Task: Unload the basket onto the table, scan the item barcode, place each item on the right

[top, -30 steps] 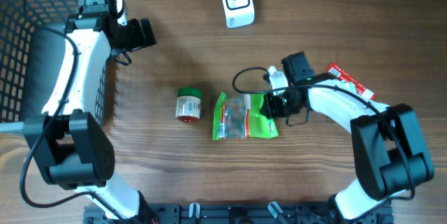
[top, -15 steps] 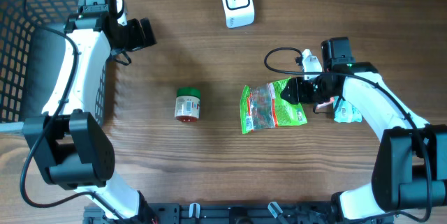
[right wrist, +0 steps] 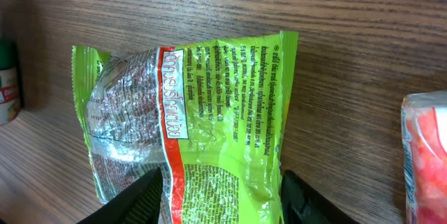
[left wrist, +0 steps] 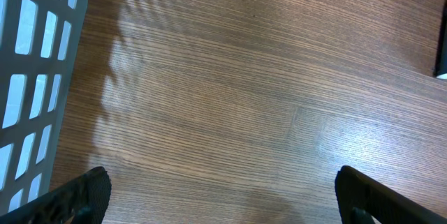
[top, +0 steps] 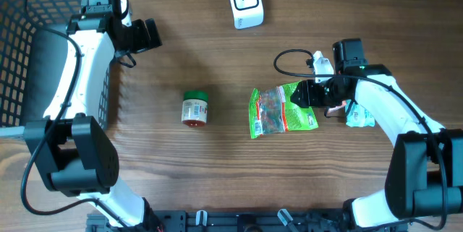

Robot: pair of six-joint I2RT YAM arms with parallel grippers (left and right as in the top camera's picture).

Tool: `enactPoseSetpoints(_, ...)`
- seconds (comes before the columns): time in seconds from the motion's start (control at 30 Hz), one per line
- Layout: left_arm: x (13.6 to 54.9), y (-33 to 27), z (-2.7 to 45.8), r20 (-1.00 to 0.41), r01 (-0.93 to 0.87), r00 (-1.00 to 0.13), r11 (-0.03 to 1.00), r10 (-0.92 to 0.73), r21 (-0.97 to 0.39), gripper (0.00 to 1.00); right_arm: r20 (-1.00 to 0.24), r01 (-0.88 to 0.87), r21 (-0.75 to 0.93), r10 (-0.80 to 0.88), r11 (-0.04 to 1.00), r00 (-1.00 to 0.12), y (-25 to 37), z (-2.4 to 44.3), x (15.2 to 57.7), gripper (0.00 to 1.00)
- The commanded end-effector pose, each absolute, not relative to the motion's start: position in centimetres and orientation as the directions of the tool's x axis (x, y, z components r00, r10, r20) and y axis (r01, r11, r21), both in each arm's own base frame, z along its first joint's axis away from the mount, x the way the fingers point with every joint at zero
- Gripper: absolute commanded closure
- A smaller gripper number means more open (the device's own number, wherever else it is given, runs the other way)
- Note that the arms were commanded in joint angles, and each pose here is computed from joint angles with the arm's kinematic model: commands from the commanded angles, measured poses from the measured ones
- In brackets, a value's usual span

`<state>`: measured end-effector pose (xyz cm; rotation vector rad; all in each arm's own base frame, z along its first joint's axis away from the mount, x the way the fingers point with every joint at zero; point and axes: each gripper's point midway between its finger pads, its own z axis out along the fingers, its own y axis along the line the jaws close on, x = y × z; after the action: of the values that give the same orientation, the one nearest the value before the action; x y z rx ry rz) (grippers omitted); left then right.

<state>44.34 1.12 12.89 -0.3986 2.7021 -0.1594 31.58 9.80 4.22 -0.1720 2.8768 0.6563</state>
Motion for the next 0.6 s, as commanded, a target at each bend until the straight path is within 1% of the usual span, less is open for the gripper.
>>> enactPoseSetpoints(0.0,44.5,1.3,13.8,-0.395,-0.261,-0.865,0.95,-0.309,-0.171,0.0,-0.227,-0.165,0.404,-0.076,0.9,-0.971,9.7,4.8,32.1,0.45)
enactPoseSetpoints(0.27,44.5,1.3,13.8,-0.395,-0.261,-0.865,0.95,-0.309,-0.171,0.0,-0.229,-0.168,0.403,-0.079,0.9,-0.97,9.7,4.8,32.1,0.44)
enactPoseSetpoints(0.47,44.6,1.2,13.9,-0.396,-0.259,-0.865,0.95,-0.309,-0.177,0.0,-0.203,-0.155,0.406,-0.077,0.901,-0.976,9.7,3.9,31.2,0.44)
enactPoseSetpoints(0.5,44.4,0.7,13.8,-0.379,-0.248,-0.872,0.948,-0.309,-0.201,0.0,-0.203,-0.155,0.406,-0.077,0.901,-0.976,9.7,3.9,31.2,0.44)
enactPoseSetpoints(0.53,43.3,-0.5,13.5,-0.319,-0.234,-0.896,0.94,-0.308,-0.249,0.0,-0.202,-0.154,0.406,-0.076,0.901,-0.976,9.7,3.9,31.1,0.44)
enactPoseSetpoints(0.57,41.8,-2.4,13.3,-0.233,-0.217,-0.924,0.918,-0.303,-0.333,0.0,-0.202,-0.154,0.406,-0.076,0.901,-0.977,9.7,3.9,31.1,0.44)
